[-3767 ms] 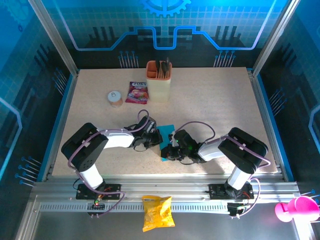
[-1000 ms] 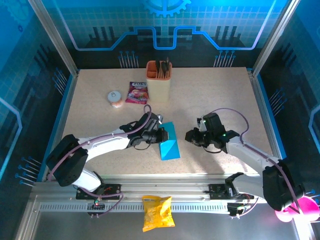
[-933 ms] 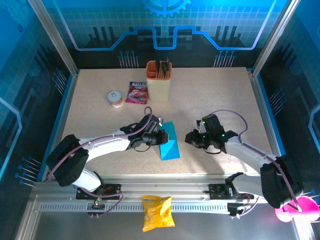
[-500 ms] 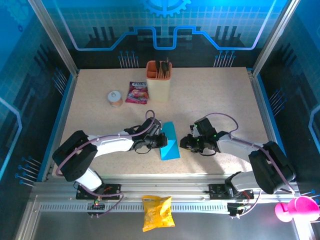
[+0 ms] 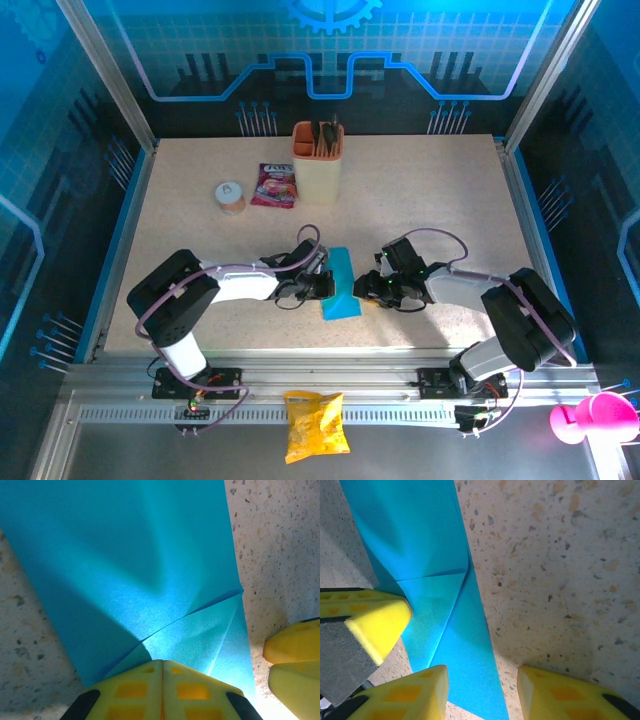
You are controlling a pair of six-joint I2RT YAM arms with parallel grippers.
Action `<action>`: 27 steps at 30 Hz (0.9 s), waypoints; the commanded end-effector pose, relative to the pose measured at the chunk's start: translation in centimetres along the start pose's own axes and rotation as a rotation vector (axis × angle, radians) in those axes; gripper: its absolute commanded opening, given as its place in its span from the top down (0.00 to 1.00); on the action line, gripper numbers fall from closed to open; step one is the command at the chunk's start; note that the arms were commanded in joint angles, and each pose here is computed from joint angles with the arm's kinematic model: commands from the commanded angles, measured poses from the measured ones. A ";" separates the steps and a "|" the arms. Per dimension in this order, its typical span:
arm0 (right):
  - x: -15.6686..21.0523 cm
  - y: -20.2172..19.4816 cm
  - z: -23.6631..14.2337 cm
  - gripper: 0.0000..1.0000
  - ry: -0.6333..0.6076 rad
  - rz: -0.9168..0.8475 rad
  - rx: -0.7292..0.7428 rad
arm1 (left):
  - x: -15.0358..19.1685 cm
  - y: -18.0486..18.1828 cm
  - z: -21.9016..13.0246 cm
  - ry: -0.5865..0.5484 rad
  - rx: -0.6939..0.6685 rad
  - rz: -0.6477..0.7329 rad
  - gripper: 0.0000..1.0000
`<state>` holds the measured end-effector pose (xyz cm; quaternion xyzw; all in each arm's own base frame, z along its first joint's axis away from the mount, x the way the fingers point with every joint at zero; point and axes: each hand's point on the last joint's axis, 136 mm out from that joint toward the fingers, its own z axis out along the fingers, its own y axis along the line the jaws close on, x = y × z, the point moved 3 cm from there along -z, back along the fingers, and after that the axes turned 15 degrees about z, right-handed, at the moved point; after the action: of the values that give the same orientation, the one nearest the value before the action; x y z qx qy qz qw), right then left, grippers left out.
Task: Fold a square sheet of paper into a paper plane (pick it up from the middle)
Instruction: Turn over the paper at the center of the table.
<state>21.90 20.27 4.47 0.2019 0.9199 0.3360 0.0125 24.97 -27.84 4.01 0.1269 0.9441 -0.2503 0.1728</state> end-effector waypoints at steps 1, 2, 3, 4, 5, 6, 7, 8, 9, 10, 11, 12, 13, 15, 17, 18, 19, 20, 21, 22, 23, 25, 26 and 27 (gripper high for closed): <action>-0.1 0.9 0.9 0.57 0.008 -0.016 -0.019 | 0.3 -0.2 0.7 0.020 0.022 0.029 0.92; -0.1 1.0 1.1 0.57 0.014 -0.017 -0.021 | 0.4 -0.2 0.8 0.022 0.023 0.031 0.92; 0.0 1.3 1.3 0.57 0.017 -0.021 -0.025 | 0.5 0.0 0.8 0.023 0.022 0.028 0.93; 0.0 1.4 1.5 0.58 0.021 -0.024 -0.025 | 0.6 0.0 0.8 0.024 0.023 0.031 0.93; 0.1 1.7 1.6 0.58 0.023 -0.029 -0.029 | 0.7 0.1 0.9 0.025 0.020 0.031 0.93; 0.1 2.0 1.8 0.58 0.026 -0.033 -0.033 | 0.8 0.2 0.9 0.026 0.020 0.032 0.93; 0.2 2.4 2.0 0.59 0.027 -0.039 -0.037 | 0.9 0.2 0.9 0.027 0.018 0.031 0.93; 0.2 2.6 2.1 0.59 0.027 -0.041 -0.037 | 1.0 0.3 1.0 0.028 0.017 0.030 0.93; 0.1 3.0 2.2 0.60 0.027 -0.047 -0.040 | 1.1 0.4 1.0 0.030 0.014 0.029 0.93; 0.1 3.2 2.3 0.60 0.027 -0.049 -0.042 | 1.1 0.3 1.0 0.028 0.016 0.030 0.93; 0.0 3.5 2.4 0.61 0.026 -0.051 -0.046 | 1.2 0.4 1.1 0.034 0.015 0.028 0.93; -0.1 3.9 2.4 0.61 0.022 -0.055 -0.051 | 1.3 0.5 1.1 0.035 0.014 0.027 0.93; -0.2 4.0 2.4 0.61 0.018 -0.055 -0.051 | 1.3 0.5 1.1 0.035 0.016 0.026 0.93; -0.5 4.6 2.2 0.62 0.009 -0.062 -0.053 | 1.4 0.5 1.2 0.036 0.017 0.025 0.94; -0.7 5.0 2.1 0.62 0.002 -0.067 -0.051 | 1.5 0.6 1.2 0.036 0.018 0.025 0.94; -0.9 5.3 2.0 0.62 0.000 -0.074 -0.053 | 1.5 0.6 1.1 0.035 0.018 0.025 0.94; -1.0 5.5 1.9 0.63 -0.003 -0.077 -0.053 | 1.5 0.6 1.2 0.037 0.018 0.024 0.94; -1.0 5.7 1.9 0.63 -0.004 -0.082 -0.052 | 1.6 0.6 1.2 0.037 0.018 0.025 0.94; -1.1 5.8 1.9 0.63 -0.004 -0.084 -0.049 | 1.7 0.7 1.2 0.040 0.018 0.023 0.94; -1.2 6.0 1.9 0.63 -0.004 -0.088 -0.047 | 1.7 0.7 1.2 0.039 0.020 0.024 0.94; -1.2 6.1 2.0 0.63 -0.003 -0.089 -0.047 | 1.8 0.7 1.3 0.041 0.019 0.024 0.94; -1.4 6.3 2.1 0.63 -0.007 -0.094 -0.046 | 1.9 0.8 1.3 0.042 0.020 0.024 0.94; -1.6 6.3 2.1 0.62 -0.010 -0.094 -0.045 | 2.0 0.8 1.3 0.043 0.021 0.023 0.94; -1.7 6.3 2.2 0.63 -0.012 -0.094 -0.040 | 2.1 0.9 1.4 0.045 0.020 0.023 0.94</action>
<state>24.57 24.10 5.41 0.1815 0.9273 0.3273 0.0101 25.35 -28.45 3.83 0.1324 0.9346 -0.2719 0.1875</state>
